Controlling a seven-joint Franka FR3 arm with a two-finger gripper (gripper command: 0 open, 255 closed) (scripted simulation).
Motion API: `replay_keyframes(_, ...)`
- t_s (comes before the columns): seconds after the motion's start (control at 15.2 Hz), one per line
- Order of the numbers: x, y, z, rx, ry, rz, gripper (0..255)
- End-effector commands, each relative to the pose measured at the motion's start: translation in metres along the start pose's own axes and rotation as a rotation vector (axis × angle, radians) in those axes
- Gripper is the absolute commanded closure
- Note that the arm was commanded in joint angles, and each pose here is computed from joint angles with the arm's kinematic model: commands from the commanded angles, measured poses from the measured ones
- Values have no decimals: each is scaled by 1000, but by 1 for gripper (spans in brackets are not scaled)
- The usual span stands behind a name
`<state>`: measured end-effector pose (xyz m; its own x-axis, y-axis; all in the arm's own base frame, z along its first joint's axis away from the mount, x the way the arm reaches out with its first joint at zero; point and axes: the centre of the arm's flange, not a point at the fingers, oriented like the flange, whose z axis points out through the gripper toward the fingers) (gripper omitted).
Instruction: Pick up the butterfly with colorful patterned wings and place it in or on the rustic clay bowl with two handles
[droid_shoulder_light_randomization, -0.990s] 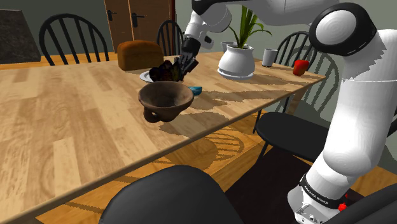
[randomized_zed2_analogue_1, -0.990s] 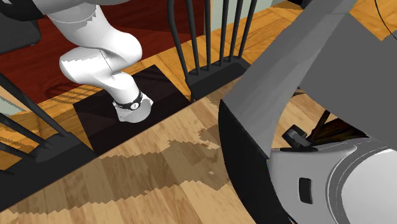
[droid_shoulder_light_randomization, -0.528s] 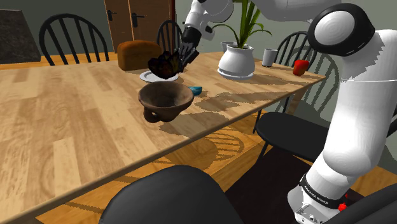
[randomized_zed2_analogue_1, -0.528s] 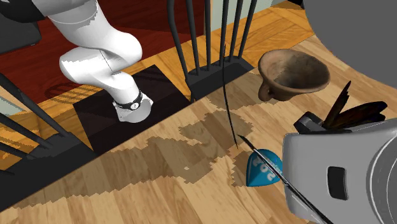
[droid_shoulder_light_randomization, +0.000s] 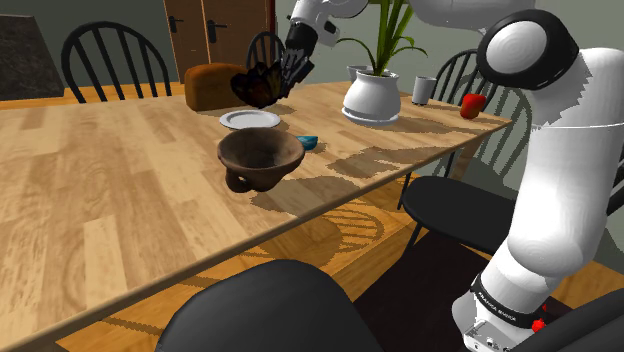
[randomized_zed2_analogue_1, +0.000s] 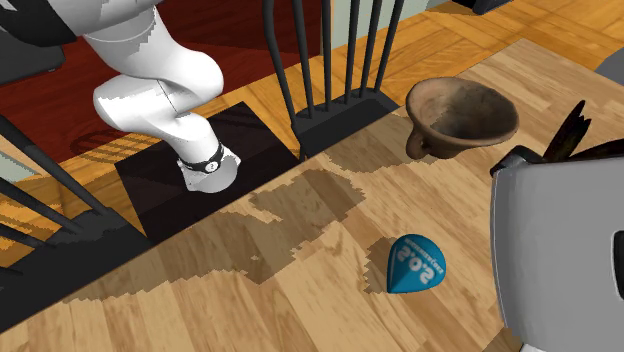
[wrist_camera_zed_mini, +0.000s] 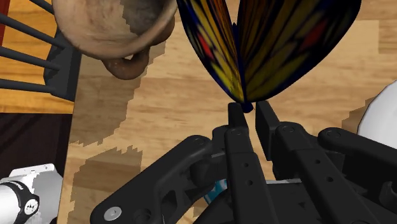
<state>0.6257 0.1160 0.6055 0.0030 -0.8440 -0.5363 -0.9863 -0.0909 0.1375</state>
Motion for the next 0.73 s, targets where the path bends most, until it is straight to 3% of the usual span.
replay_keyframes(0.0,-6,2,-8,0,0,0,255)
replay_keyframes(0.4,-20,6,-31,0,0,0,255)
replay_keyframes(0.66,-41,45,-2,0,0,0,255)
